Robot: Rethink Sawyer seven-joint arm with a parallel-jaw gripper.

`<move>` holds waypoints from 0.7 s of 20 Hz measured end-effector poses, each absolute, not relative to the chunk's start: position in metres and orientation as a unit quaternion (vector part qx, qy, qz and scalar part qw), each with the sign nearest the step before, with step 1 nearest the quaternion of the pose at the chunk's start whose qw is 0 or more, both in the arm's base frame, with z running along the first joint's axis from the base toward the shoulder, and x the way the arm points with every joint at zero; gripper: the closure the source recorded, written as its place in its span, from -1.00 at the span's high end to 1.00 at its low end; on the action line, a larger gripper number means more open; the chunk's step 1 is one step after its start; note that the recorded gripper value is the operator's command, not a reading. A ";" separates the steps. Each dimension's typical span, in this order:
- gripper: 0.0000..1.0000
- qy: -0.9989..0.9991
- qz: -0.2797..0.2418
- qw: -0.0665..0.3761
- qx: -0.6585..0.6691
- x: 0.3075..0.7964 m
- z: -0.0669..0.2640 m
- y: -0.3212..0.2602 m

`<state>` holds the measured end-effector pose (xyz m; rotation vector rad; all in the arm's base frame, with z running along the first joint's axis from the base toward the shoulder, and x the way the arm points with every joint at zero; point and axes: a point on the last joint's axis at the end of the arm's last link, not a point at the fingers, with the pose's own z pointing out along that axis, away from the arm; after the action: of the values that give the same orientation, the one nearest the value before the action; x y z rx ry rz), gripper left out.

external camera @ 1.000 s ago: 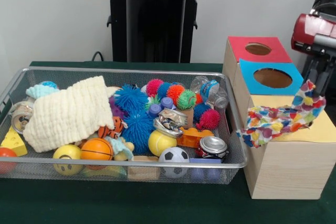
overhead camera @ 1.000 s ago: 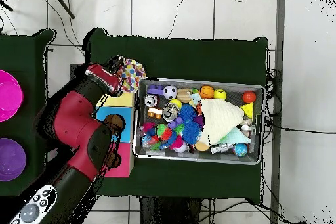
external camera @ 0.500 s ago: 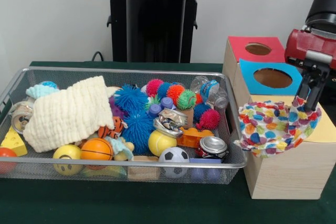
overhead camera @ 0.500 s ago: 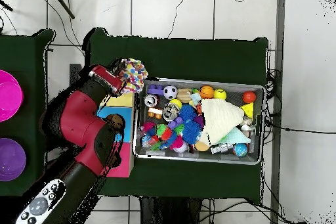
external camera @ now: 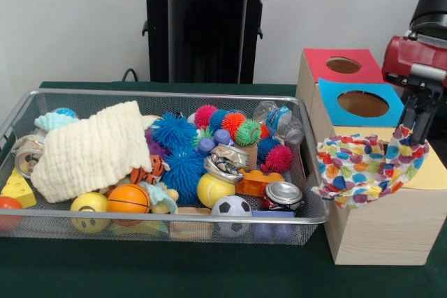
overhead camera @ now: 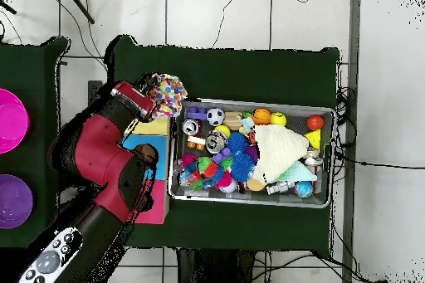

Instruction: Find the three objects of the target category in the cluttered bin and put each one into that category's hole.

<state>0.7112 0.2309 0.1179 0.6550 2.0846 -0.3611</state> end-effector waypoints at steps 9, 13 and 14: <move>-1.00 0.840 -0.132 0.446 0.278 0.712 0.131 0.232; -1.00 0.847 -0.110 0.427 0.297 0.709 0.128 0.231; -1.00 0.848 -0.107 0.423 0.299 0.708 0.127 0.229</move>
<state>0.7084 0.2295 0.1270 0.7494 2.1235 -0.2689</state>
